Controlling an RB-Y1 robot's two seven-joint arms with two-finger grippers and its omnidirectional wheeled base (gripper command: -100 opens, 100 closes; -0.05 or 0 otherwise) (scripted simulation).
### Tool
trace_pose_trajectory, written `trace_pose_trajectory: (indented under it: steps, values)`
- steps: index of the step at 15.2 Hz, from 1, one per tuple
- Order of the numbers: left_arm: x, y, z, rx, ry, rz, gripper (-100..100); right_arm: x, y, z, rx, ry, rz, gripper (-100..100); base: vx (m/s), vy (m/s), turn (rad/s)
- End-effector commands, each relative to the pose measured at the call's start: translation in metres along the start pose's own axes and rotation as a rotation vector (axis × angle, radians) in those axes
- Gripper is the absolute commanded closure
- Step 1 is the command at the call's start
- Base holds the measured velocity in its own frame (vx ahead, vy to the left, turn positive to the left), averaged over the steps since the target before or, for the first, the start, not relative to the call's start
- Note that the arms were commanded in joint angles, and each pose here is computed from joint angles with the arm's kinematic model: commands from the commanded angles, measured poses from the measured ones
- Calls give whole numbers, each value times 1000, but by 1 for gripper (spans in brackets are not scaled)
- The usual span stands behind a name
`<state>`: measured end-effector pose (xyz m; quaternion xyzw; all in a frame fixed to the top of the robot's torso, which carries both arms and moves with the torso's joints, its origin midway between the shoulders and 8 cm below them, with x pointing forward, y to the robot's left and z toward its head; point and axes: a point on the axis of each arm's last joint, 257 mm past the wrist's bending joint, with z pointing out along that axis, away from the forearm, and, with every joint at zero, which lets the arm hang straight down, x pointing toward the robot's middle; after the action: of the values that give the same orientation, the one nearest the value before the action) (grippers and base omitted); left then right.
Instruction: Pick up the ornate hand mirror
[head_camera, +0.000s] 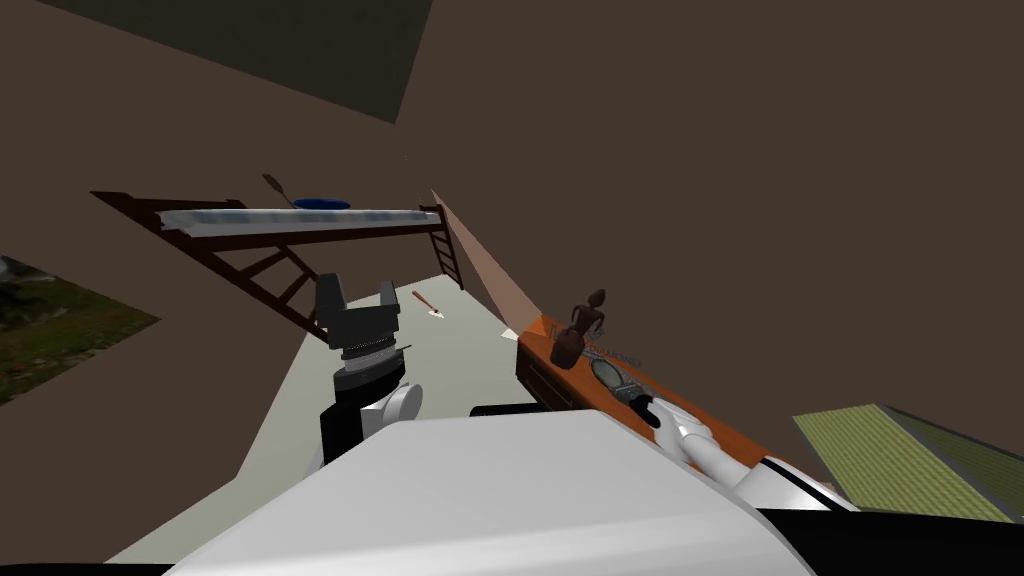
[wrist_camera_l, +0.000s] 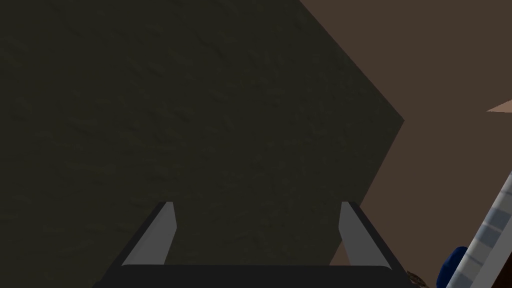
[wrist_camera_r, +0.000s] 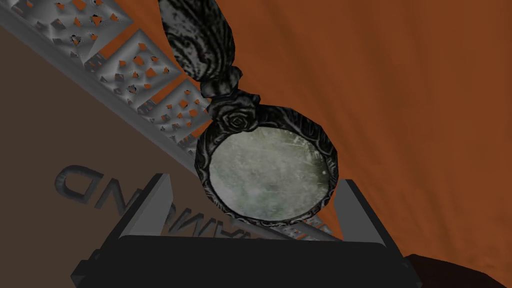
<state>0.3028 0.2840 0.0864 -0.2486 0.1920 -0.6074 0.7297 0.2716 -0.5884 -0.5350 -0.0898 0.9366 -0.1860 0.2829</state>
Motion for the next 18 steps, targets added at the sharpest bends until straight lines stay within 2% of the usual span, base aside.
trace_pose_trajectory:
  steps: [1, 3, 5, 6, 7, 10, 12, 13, 15, 17, 18]
  values:
    - [0, 0, 0, 0, 0, 0, 0, 12, -9, 0, 14, 30, -44, -100, -2, 3, 113]
    - [0, 0, 0, 0, 0, 0, 0, 33, -22, -3, 36, 80, -80, -100, -5, 0, 134]
    - [0, 0, 0, 0, 0, 0, 0, 33, -22, -3, 36, 80, -80, -100, 0, -4, 77]
    - [0, 0, 0, 0, 0, 0, 0, 47, -30, -6, 50, 115, -114, -100, 0, -1, 96]
    - [0, 0, 0, 0, 0, 0, 0, 47, -30, -6, 50, 115, -114, -100, -1, -1, 91]
    - [0, 0, 0, 0, 0, 0, 0, 80, -45, -14, 73, 200, -191, -100, 0, 0, 173]
    - [0, 0, 0, 0, 0, 0, 0, 80, -45, -14, 73, 200, -191, -100, 4, -8, 50]
    - [0, 0, 0, 0, 0, 0, 0, 96, -45, -18, 72, 236, -221, -100, 1, 1, 63]
    - [0, 0, 0, 0, 0, 0, 0, 102, -41, -19, 66, 247, -229, -100, -2, 0, 79]
    - [0, 0, 0, 0, 0, 0, 0, 95, -29, -15, 42, 232, -236, -100, -1, -1, 15]
    - [0, 0, 0, 0, 0, 0, 0, 103, -40, -19, 63, 249, -230, -100, 0, 0, 0]
